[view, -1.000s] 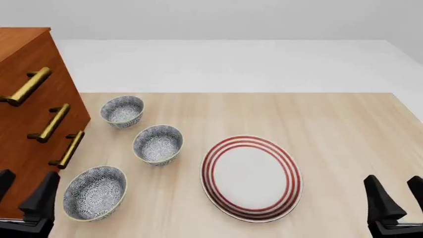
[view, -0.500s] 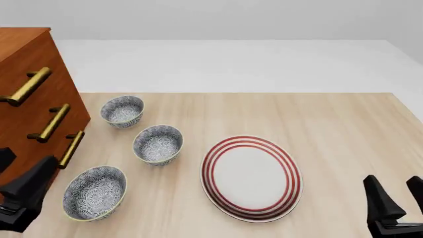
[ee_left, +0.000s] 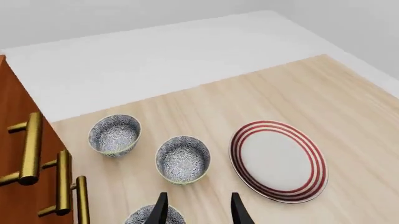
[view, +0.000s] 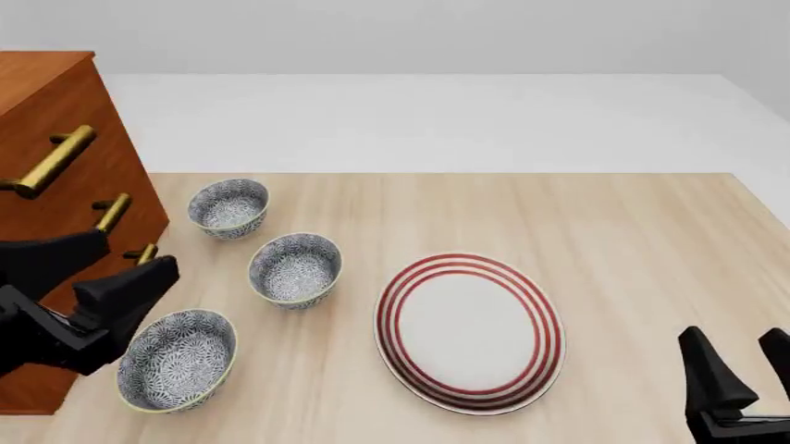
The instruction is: Pick up the bowl and put it in the middle on the plate.
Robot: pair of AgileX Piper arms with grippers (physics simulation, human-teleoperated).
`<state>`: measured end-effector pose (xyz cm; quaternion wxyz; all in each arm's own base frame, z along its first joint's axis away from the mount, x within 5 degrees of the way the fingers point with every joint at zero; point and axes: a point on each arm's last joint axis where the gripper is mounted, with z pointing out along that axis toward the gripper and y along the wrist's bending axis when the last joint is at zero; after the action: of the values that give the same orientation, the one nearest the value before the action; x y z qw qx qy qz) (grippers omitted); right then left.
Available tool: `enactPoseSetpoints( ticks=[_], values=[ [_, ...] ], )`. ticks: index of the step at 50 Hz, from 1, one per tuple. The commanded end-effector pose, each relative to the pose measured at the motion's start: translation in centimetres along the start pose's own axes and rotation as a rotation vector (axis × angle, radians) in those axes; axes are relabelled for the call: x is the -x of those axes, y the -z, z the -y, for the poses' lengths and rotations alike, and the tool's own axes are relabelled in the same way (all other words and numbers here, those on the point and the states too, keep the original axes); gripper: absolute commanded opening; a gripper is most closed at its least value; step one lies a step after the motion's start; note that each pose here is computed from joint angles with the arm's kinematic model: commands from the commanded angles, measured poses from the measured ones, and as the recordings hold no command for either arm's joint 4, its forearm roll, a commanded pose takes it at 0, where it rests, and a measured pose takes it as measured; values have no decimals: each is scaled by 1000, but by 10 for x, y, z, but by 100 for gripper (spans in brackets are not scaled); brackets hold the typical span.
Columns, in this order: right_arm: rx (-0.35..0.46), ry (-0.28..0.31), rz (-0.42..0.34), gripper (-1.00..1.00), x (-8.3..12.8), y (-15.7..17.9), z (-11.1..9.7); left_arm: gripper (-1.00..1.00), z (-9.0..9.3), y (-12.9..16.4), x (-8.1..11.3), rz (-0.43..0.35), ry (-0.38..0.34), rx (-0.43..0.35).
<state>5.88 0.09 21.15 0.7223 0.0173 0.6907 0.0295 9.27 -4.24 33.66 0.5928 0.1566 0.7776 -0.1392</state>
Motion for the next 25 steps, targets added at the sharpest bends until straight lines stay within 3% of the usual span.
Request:
enactPoseSetpoints(
  ticks=[1, 3, 5, 7, 25],
  values=[
    [0, 3, 2, 100, 0, 0, 0, 100, 2, -25, 14, -91, -32, -13],
    [0, -1, 0, 100, 0, 1, 0, 100, -1, -34, 11, -127, -58, 9],
    [0, -3, -2, 100, 0, 0, 0, 100, 2, -37, 9, -129, -134, -14],
    [1, 3, 2, 100, 0, 0, 0, 100, 3, -43, 9, -148, -88, -16],
    [1, 2, 2, 100, 0, 0, 0, 100, 7, -94, -1, -287, -200, -51]
  ],
)
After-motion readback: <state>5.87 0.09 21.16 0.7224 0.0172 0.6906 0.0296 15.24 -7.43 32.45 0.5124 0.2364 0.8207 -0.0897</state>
